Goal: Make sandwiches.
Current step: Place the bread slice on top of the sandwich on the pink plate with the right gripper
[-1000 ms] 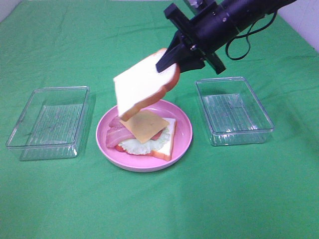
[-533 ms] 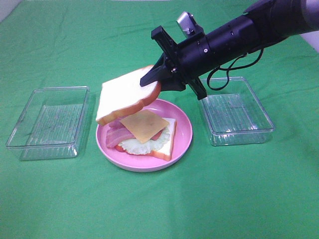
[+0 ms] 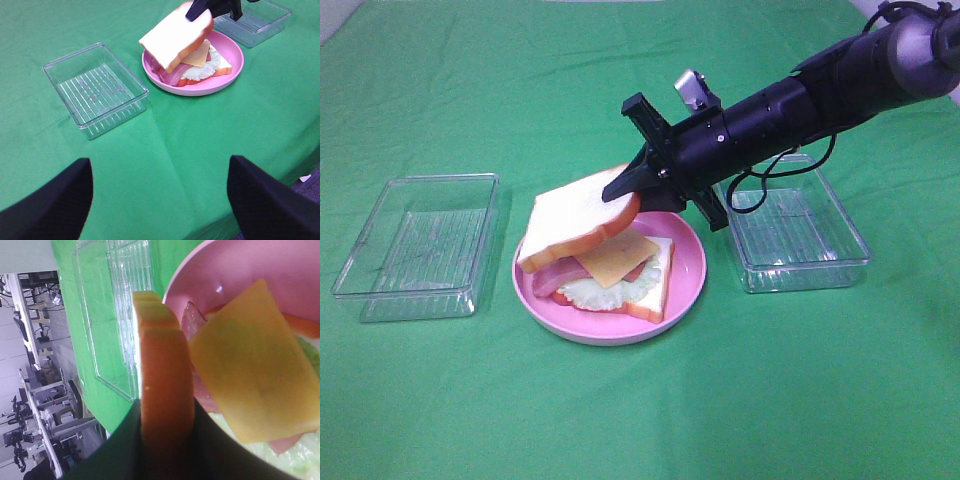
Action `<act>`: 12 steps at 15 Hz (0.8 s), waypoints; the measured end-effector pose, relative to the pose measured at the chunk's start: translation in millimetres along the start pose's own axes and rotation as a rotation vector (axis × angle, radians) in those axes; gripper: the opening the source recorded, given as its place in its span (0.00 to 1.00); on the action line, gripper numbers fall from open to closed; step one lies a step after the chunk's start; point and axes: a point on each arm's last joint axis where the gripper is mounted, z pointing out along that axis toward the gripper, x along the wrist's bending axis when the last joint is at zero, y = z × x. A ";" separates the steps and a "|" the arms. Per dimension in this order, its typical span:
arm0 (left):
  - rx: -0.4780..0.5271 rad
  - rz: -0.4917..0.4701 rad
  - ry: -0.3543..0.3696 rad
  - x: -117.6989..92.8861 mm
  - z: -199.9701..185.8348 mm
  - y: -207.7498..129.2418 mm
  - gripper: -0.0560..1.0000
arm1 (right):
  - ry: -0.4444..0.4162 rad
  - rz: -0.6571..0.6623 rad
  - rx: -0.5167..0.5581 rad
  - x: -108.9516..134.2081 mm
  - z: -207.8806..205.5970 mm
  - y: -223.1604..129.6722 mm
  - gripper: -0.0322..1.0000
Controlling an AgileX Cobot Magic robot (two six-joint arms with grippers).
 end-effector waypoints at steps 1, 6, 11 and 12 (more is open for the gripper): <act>0.000 0.000 0.000 0.0 0.0 0.0 0.73 | -0.009 0.001 -0.021 -0.8 0.0 1.9 0.22; 0.000 0.000 0.000 0.0 0.0 0.0 0.73 | -0.022 0.011 -0.004 -7.8 4.6 1.8 0.47; 0.000 0.000 0.000 0.0 0.0 0.0 0.73 | -0.093 -0.018 0.044 -14.2 4.3 -2.6 0.71; 0.000 0.000 0.000 0.0 0.0 0.0 0.73 | -0.124 -0.015 0.067 -17.1 3.9 -4.7 0.71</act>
